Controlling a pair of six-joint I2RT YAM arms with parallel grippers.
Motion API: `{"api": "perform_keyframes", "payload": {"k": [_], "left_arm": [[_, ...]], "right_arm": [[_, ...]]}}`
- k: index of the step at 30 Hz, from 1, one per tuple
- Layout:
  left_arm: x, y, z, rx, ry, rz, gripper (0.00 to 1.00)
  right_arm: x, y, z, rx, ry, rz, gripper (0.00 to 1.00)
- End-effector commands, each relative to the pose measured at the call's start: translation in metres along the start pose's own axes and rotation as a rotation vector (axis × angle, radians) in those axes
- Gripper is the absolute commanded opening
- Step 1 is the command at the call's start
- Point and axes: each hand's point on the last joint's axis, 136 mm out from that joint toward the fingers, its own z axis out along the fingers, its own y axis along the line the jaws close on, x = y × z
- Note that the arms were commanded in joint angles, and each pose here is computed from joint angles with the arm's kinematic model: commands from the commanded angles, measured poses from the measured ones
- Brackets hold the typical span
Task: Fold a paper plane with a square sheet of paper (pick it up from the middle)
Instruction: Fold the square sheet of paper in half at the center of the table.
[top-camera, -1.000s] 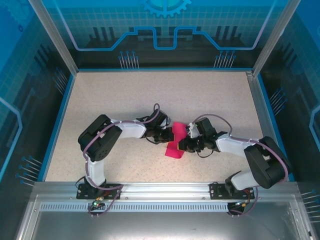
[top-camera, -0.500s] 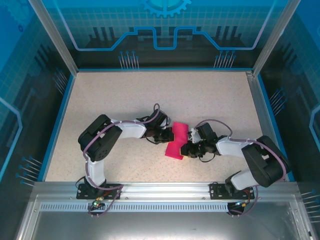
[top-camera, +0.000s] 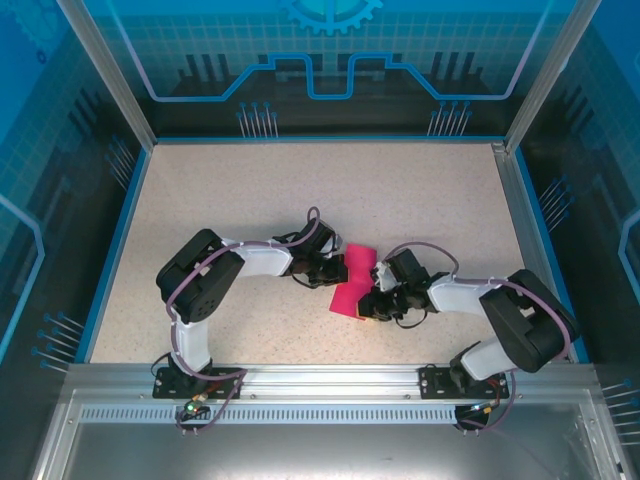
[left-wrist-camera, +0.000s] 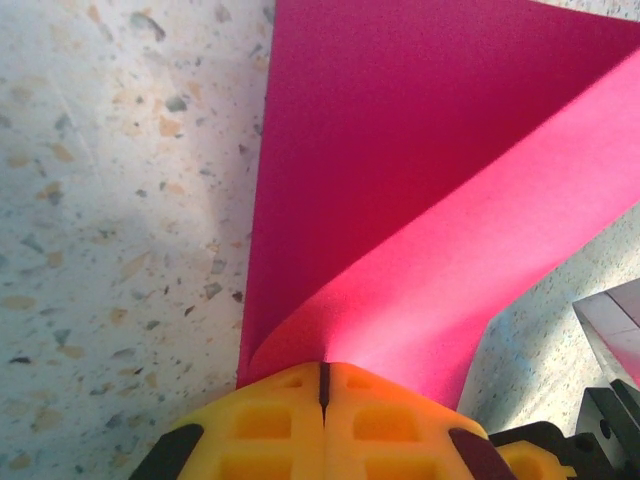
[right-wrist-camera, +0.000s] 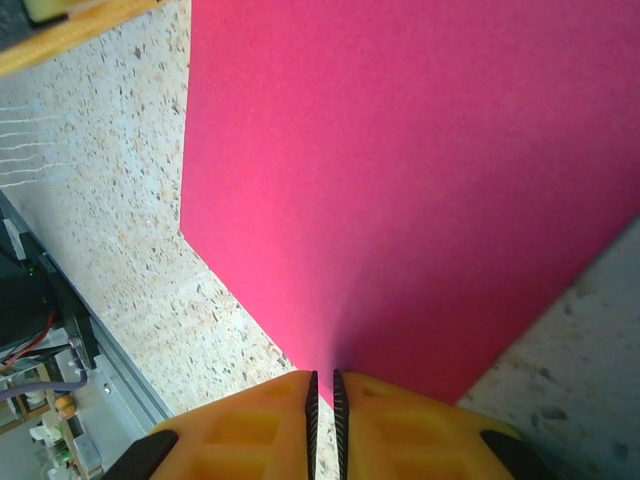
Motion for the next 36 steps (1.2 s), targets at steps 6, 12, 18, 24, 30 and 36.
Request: {"api": "perform_keyframes", "payload": {"k": [6,12,18,24,30,36], "left_arm": [[0.024,0.042,0.014,-0.149,0.074,-0.029,0.0],[0.024,0.041,0.014,-0.149,0.076,-0.028,0.0],[0.024,0.041,0.014,-0.147,0.078,-0.026,0.0],[0.024,0.041,0.014,-0.143,0.069,-0.028,0.0],[0.026,0.041,0.013,-0.135,0.065,-0.03,0.0],[0.026,0.042,0.015,-0.136,0.073,-0.032,0.0]], "right_arm": [[0.003,0.015,-0.008,-0.016,0.0,-0.021,0.16],[0.008,0.013,-0.007,0.002,0.004,-0.027,0.17],[0.016,-0.005,0.003,0.035,0.034,0.0,0.16],[0.019,-0.017,0.007,0.075,0.05,0.025,0.16],[0.003,-0.006,-0.003,0.078,-0.029,-0.001,0.18],[-0.026,0.014,-0.024,0.077,-0.122,-0.023,0.19]]}}
